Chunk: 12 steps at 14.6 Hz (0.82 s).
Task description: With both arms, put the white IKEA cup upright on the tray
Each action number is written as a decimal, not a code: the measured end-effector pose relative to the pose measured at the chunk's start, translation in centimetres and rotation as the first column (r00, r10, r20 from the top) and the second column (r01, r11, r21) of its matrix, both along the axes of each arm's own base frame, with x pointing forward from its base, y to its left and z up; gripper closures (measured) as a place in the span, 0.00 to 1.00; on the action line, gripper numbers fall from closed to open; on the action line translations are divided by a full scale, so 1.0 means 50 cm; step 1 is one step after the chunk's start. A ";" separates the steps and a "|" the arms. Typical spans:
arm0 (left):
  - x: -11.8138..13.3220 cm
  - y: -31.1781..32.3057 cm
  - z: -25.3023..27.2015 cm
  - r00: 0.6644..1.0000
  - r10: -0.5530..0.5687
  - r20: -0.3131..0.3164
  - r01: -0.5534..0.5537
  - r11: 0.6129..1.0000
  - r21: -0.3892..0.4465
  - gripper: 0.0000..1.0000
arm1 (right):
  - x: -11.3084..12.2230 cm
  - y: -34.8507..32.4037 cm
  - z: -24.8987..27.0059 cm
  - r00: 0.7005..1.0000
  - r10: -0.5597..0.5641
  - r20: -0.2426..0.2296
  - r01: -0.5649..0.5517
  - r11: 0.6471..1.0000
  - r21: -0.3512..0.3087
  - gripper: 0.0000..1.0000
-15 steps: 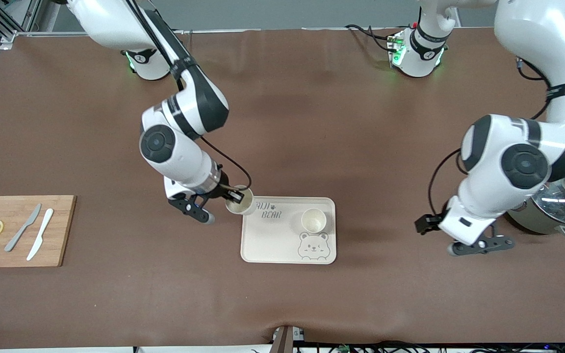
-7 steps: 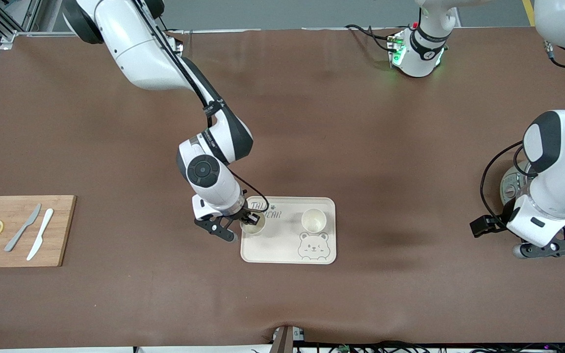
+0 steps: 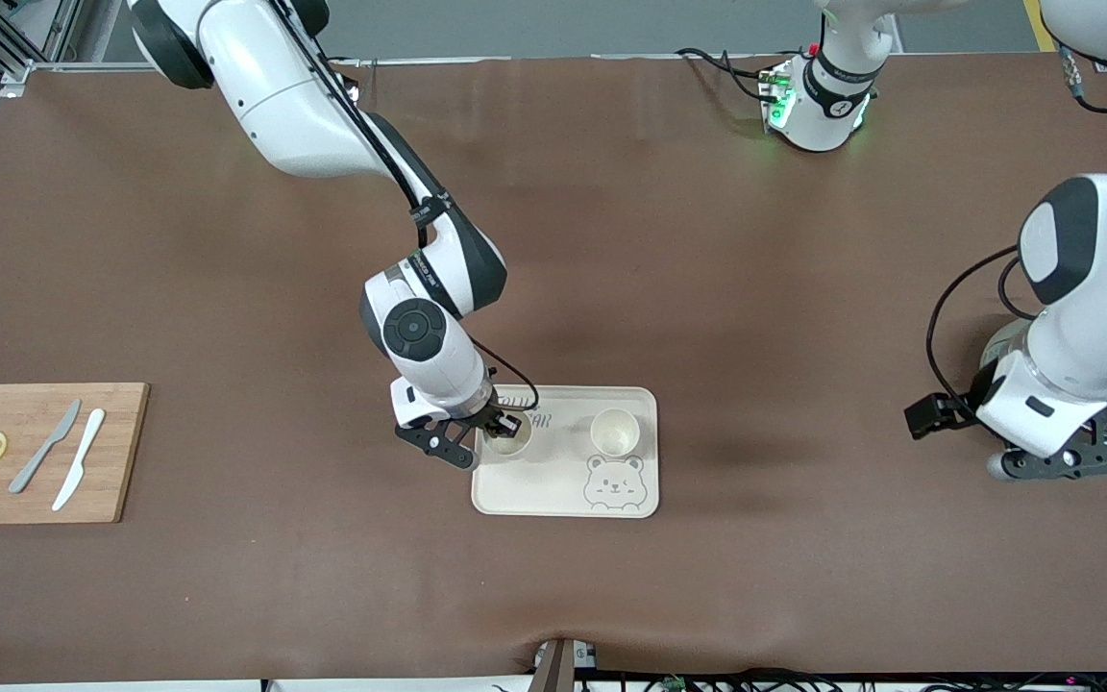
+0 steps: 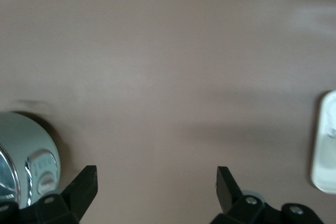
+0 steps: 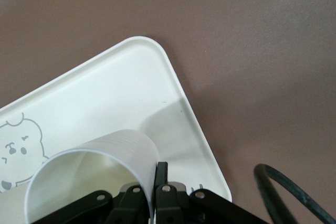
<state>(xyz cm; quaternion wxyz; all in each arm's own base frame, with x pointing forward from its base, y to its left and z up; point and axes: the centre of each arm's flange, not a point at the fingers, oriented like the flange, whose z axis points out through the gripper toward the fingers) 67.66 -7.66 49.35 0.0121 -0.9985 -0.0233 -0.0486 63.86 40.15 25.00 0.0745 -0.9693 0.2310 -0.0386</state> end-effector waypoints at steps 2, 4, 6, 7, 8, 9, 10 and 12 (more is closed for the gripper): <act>-0.027 -0.012 0.048 0.999 -0.030 -0.013 0.030 0.999 -0.025 0.00 | -0.001 0.004 -0.011 1.000 -0.007 0.005 0.007 1.000 0.001 0.96; -0.054 -0.009 0.093 0.996 -0.087 -0.026 0.085 0.995 -0.041 0.00 | -0.005 0.010 -0.020 1.000 -0.011 0.011 0.011 1.000 -0.010 0.96; -0.079 -0.005 0.129 0.993 -0.115 -0.036 0.113 0.993 -0.043 0.00 | -0.010 0.017 -0.032 1.000 -0.010 0.021 0.010 1.000 -0.022 0.96; -0.091 -0.005 0.141 0.991 -0.125 -0.049 0.123 0.991 -0.042 0.00 | -0.013 0.023 -0.039 1.000 -0.008 0.024 0.009 1.000 -0.029 0.96; -0.104 -0.008 0.151 0.987 -0.145 -0.067 0.142 0.989 -0.040 0.00 | -0.018 0.028 -0.047 1.000 -0.009 0.025 0.010 0.999 -0.035 0.96; -0.118 -0.010 0.159 0.982 -0.167 -0.087 0.164 0.986 -0.039 0.00 | -0.021 0.032 -0.052 1.000 -0.006 0.027 0.007 0.999 -0.040 0.96; -0.130 -0.012 0.166 0.977 -0.190 -0.100 0.187 0.982 -0.038 0.00 | -0.023 0.036 -0.055 1.000 -0.004 0.028 0.006 0.999 -0.041 0.96; -0.154 -0.011 0.182 0.971 -0.218 -0.102 0.216 0.976 -0.036 0.00 | -0.024 0.038 -0.058 1.000 -0.004 0.031 0.005 0.999 -0.041 0.96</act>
